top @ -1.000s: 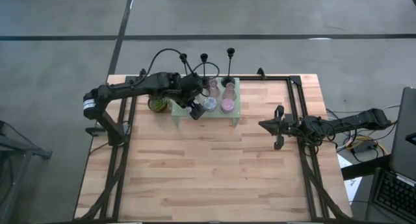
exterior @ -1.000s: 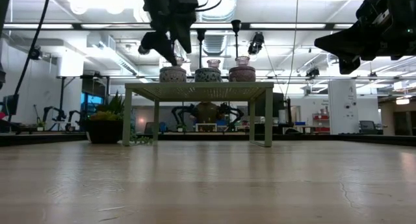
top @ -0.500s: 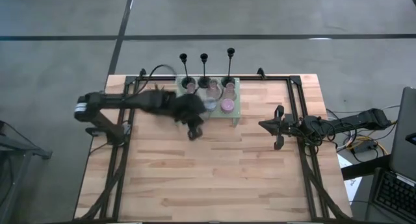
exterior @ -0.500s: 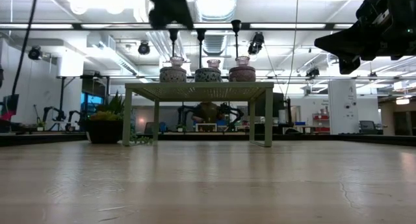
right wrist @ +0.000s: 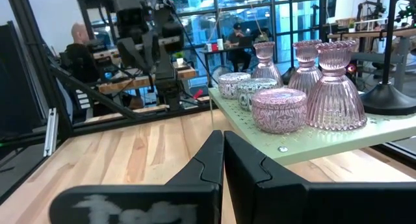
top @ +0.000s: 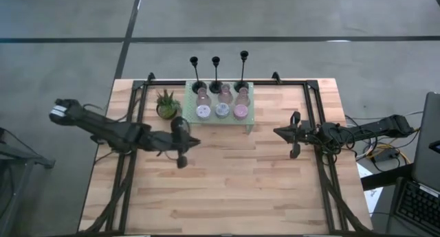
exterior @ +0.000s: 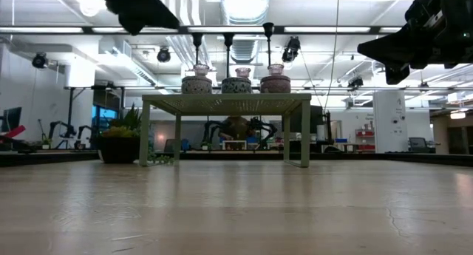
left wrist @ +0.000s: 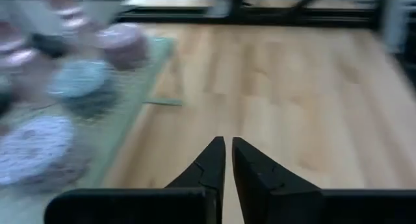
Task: Pick & Place candle stick holders
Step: Return to Home Position
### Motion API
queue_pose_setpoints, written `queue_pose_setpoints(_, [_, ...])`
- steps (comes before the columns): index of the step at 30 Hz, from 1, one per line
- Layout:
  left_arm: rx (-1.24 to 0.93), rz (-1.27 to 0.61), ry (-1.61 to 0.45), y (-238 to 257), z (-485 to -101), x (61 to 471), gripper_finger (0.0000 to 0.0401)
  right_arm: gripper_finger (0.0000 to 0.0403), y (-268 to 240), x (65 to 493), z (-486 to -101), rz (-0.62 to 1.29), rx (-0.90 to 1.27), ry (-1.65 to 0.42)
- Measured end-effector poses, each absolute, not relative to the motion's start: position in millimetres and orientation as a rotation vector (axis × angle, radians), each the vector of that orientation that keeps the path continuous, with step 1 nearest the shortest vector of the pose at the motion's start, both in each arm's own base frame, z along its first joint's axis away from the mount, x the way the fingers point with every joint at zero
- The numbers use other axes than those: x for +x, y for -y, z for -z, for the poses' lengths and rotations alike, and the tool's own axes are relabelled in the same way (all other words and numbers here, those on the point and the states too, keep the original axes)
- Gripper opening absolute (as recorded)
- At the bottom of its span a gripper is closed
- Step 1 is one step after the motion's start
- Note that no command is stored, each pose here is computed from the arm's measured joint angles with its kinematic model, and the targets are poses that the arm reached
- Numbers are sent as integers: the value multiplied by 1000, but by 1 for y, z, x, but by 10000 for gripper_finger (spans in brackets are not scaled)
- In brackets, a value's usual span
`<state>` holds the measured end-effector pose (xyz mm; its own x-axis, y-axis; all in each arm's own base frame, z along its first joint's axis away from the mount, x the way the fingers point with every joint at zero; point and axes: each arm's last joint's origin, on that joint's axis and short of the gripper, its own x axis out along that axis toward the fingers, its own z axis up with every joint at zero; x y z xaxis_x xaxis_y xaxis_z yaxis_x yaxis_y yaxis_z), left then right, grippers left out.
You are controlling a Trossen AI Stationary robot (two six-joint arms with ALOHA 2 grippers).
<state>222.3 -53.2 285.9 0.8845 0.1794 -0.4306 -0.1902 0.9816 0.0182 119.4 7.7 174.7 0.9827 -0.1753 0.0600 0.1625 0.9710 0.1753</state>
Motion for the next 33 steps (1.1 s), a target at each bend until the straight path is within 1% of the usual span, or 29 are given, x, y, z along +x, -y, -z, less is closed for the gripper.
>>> queue_pose_setpoints(2, [-8,-54,-440,55,-275,213,30,8,-8,119,-175,171,171,75])
queue_pose_setpoints(4, [-27,76,-374,57,-266,207,28,8,-8,119,-175,171,171,75])
queue_pose_setpoints(6, [-54,109,-272,54,-263,199,28,8,-8,119,-175,170,171,75])
queue_pose_setpoints(8, [-68,101,-205,50,-259,188,28,8,-8,119,-175,170,170,75])
queue_pose_setpoints(12, [-73,50,-189,42,-234,166,28,8,-8,120,-174,171,170,72])
queue_pose_setpoints(16, [-64,-8,-46,35,-222,150,30,8,-8,120,-174,171,170,72])
queue_pose_setpoints(20, [-62,-27,19,30,-209,137,28,8,-8,119,-174,171,170,73])
queue_pose_setpoints(26, [-36,-24,39,27,-192,124,30,8,-8,119,-174,171,170,73])
queue_pose_setpoints(33, [10,-100,24,23,-174,118,30,8,-8,119,-174,171,170,73])
